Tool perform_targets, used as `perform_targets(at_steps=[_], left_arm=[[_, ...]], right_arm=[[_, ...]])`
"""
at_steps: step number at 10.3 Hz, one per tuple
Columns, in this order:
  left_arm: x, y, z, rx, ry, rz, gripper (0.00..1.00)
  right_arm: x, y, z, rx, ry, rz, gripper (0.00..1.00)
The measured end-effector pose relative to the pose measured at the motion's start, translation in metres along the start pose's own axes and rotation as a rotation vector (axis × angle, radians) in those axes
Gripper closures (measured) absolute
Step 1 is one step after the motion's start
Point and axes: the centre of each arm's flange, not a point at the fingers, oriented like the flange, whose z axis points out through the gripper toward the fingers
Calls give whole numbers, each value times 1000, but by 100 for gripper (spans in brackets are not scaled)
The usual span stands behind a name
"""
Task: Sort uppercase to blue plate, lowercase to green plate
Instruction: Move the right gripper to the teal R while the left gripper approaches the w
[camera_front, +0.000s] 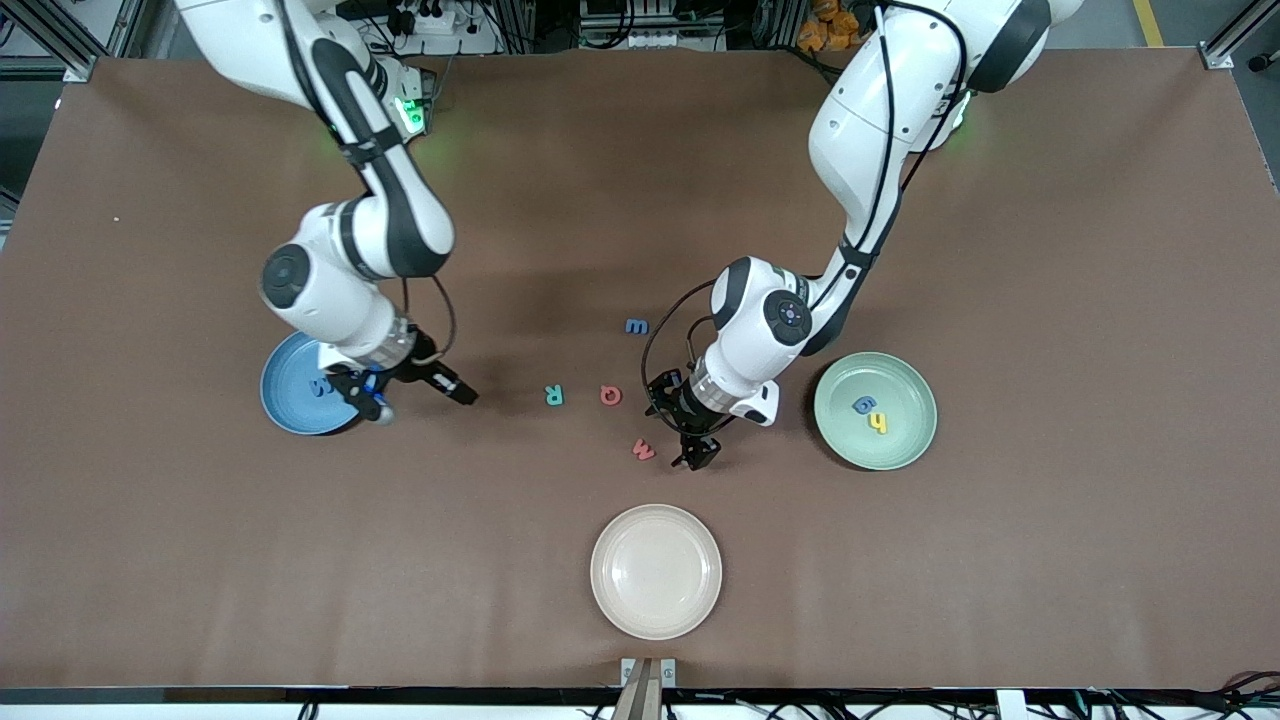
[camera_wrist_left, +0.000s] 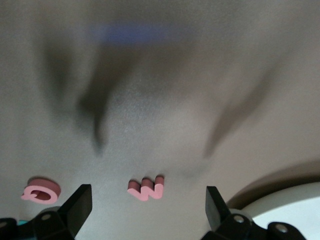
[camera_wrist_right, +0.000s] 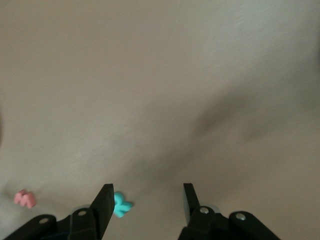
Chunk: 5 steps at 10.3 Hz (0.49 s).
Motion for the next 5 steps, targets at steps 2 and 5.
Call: perform_targets(at_steps=[2, 5], left_arm=[[5, 0, 6, -8, 1, -3, 0], [9, -2, 13, -7, 5, -4, 0]], right_arm=[[-14, -21, 8, 3, 2, -36, 31], [-23, -39, 23, -19, 21, -105, 6]])
